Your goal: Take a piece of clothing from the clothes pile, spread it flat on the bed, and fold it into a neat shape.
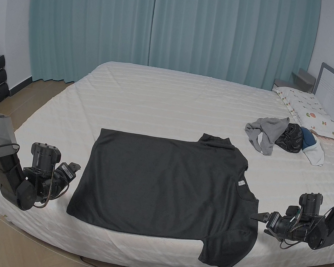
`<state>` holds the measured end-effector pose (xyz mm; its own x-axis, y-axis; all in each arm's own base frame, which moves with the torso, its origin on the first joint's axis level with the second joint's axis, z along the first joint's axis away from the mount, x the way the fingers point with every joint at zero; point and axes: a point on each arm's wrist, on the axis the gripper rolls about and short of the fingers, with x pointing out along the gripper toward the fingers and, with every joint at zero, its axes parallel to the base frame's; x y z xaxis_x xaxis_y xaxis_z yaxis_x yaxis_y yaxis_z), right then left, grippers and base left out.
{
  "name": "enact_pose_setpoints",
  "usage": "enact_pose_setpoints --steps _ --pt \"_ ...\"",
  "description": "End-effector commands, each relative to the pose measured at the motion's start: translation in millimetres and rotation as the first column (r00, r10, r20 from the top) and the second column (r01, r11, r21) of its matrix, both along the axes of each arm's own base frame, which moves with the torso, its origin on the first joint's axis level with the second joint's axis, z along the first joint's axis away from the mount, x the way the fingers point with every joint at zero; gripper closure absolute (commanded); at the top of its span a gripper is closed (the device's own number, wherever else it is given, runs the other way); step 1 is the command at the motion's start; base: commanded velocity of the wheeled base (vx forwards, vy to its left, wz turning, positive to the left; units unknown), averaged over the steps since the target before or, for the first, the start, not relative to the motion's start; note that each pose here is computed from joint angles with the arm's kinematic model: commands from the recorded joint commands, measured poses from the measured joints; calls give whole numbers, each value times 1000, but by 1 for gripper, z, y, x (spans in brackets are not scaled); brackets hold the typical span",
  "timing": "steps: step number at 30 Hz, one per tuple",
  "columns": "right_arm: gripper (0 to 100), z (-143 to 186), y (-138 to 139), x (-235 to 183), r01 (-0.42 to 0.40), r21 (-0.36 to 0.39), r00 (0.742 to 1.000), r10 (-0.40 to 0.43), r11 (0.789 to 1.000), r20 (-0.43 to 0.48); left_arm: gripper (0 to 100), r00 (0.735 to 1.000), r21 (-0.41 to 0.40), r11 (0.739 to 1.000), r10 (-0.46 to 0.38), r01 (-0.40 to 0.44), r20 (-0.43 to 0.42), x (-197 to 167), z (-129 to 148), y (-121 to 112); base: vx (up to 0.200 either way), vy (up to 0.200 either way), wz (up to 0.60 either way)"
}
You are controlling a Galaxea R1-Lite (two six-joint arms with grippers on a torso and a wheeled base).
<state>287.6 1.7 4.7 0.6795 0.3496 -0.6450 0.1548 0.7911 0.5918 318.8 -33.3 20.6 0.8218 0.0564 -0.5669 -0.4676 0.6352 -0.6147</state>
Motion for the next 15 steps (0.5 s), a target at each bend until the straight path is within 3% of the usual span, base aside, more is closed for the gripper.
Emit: enact_pose_setpoints --steps 1,7,8,15 --pt "0 -11 1 -6 -6 12 1000 6 1000 -20 0 1000 -13 1000 12 -12 14 -5 7 5 0 0 0" --pt "0 -20 1 -2 -6 15 1000 6 1000 -22 0 1000 -13 1000 13 -13 11 -5 6 5 0 0 0" --pt "100 -22 2 -2 -7 15 1000 8 1000 -28 0 1000 -13 1000 13 -13 9 -5 6 5 0 0 0" --pt "100 -34 5 1 -12 4 998 13 1000 -60 0 1000 -13 1000 16 -16 12 -5 7 6 0 0 0"
